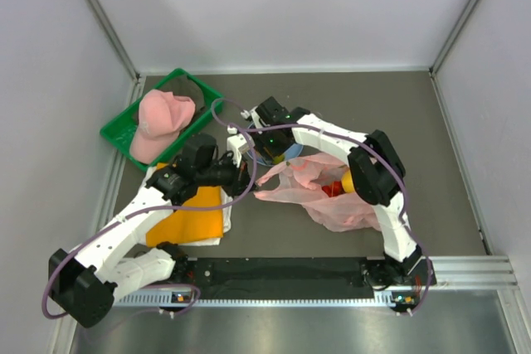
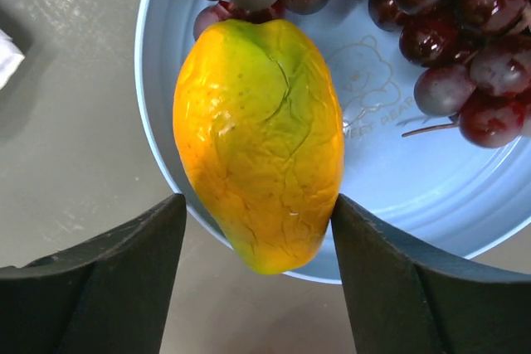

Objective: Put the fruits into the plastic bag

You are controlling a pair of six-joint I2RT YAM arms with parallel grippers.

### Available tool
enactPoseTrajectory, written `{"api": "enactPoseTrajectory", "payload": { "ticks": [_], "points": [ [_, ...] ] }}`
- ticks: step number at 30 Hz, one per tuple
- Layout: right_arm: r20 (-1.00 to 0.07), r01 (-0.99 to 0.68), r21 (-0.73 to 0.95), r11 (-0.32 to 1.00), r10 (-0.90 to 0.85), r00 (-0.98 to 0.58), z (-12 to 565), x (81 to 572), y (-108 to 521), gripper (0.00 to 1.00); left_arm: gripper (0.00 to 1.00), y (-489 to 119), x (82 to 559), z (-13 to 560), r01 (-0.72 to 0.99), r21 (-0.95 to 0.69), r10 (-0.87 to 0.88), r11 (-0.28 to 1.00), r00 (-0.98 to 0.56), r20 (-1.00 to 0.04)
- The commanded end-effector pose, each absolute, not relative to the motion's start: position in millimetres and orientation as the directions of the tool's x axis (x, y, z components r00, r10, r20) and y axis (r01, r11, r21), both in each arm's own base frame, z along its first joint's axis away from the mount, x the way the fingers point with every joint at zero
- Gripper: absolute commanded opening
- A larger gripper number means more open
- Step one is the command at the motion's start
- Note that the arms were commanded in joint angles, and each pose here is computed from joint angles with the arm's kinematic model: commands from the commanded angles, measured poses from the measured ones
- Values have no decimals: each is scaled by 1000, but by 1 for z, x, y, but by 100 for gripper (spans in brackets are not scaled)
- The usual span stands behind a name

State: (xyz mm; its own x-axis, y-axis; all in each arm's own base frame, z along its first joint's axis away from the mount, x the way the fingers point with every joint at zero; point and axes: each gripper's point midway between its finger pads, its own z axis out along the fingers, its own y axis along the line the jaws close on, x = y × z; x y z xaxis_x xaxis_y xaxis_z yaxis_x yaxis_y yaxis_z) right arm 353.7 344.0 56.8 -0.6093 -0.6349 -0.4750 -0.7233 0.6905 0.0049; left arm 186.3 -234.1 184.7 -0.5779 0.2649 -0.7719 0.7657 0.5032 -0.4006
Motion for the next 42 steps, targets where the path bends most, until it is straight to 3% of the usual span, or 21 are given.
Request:
{"api": "enactPoseTrajectory", "payload": {
  "ticks": [1, 6, 11, 28, 42],
  "points": [
    [-494, -716, -3, 698, -623, -606, 68, 355, 356, 66, 0, -236, 184, 192, 785, -391, 255, 480, -551, -795],
    [-505, -712, -13, 703, -619, -602, 69, 356, 355, 49, 0, -236, 185, 192, 785, -390, 253, 481, -551, -795],
    [-534, -725, 23, 689, -604, -592, 76, 350, 359, 43, 0, -237, 184, 191, 785, -392, 256, 479, -552, -794],
    [-693, -674, 60, 736, -456, -559, 156, 343, 349, 39, 0, -237, 187, 188, 779, -394, 257, 488, -560, -788],
    [-802, -568, 228, 791, -178, -570, 206, 370, 343, 37, 0, -225, 202, 194, 746, -327, 227, 580, -533, -815]
  ]
}}
